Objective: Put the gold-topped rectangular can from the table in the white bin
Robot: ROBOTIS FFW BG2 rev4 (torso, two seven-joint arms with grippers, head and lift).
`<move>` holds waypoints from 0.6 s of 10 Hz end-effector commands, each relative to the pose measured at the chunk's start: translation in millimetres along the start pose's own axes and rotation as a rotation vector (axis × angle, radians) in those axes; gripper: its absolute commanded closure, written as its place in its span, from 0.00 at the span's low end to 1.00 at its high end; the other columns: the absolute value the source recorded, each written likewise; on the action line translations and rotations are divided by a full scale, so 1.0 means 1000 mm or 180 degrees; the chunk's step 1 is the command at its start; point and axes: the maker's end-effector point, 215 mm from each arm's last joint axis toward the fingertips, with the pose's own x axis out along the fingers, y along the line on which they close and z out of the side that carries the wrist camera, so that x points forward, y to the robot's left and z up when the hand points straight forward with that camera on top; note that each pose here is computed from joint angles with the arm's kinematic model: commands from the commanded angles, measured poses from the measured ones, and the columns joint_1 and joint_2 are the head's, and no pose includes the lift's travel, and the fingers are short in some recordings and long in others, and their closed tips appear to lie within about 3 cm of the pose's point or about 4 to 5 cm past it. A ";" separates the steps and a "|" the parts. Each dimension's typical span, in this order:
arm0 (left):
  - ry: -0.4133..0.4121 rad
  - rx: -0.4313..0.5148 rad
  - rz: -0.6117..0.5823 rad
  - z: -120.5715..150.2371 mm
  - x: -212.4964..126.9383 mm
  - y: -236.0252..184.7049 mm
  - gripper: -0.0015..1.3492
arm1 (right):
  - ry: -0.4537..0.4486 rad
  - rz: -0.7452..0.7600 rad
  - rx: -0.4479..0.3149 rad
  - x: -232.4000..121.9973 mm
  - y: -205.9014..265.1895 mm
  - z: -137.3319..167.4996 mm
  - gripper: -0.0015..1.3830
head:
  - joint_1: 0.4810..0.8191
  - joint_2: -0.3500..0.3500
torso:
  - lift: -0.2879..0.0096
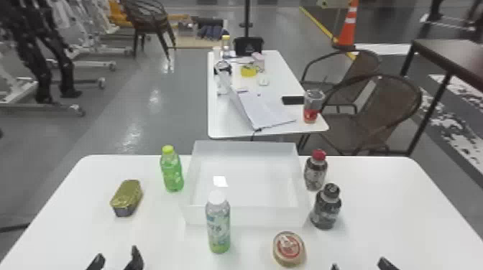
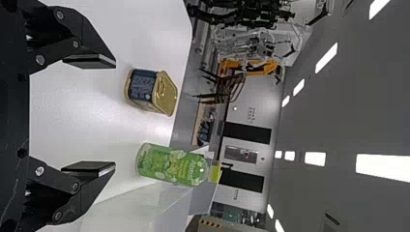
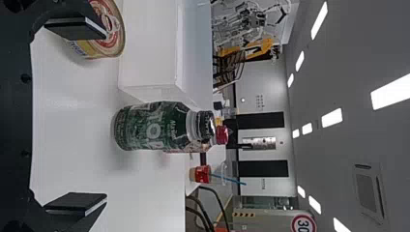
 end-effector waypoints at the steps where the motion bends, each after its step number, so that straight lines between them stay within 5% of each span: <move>1: -0.0033 0.0025 -0.0024 0.002 -0.002 -0.004 0.38 | -0.0055 0.0001 -0.0016 0.002 -0.004 0.007 0.08 | 0.20 0.50 | 0.63; 6: -0.0048 0.0112 -0.0086 0.000 0.004 -0.014 0.38 | -0.0110 -0.0004 -0.0017 0.009 -0.007 0.013 0.08 | 0.20 0.50 | 0.63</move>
